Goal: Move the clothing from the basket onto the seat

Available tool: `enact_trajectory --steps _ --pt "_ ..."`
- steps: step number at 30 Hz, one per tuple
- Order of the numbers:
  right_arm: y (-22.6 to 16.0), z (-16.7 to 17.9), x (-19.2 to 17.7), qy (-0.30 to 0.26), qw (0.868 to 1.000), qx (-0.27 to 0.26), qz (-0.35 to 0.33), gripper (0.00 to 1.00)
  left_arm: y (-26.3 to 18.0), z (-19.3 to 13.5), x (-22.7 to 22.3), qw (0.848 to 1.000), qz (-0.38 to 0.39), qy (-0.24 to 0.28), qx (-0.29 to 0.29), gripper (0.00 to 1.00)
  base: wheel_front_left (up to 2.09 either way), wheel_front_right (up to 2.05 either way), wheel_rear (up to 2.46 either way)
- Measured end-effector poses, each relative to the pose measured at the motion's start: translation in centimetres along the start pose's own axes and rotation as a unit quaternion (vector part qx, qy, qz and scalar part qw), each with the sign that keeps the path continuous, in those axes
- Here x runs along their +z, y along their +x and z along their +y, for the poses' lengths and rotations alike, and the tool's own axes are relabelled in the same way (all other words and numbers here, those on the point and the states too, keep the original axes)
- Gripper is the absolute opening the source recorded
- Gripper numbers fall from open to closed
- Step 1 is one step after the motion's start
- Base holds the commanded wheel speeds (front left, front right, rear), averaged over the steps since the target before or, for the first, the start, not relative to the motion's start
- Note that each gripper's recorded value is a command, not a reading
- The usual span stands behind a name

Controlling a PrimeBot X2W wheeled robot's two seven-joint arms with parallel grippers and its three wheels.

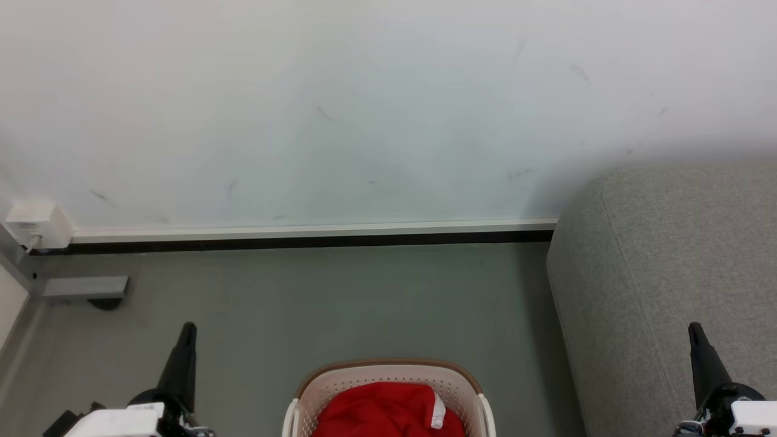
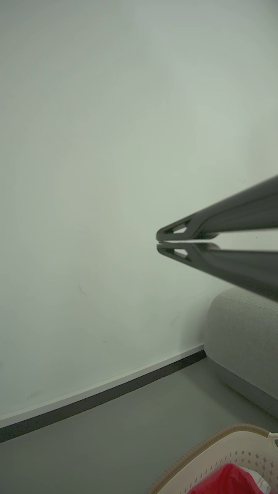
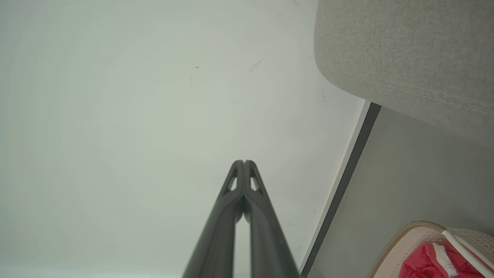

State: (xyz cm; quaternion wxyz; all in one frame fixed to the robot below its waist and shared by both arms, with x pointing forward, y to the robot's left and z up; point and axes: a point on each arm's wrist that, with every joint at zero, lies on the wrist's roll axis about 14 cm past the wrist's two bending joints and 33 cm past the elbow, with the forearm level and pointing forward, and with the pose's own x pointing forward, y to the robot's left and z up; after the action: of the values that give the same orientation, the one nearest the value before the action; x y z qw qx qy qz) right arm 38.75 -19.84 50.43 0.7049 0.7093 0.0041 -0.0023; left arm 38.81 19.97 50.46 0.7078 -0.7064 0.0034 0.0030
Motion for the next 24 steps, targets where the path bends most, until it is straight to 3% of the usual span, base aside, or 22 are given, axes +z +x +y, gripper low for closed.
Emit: enact_trajectory --steps 24 --pt "0.0 0.0 0.0 0.0 1.0 0.0 0.0 0.0 0.0 0.0 0.0 1.0 0.0 0.0 0.0 0.0 0.0 0.0 0.0"
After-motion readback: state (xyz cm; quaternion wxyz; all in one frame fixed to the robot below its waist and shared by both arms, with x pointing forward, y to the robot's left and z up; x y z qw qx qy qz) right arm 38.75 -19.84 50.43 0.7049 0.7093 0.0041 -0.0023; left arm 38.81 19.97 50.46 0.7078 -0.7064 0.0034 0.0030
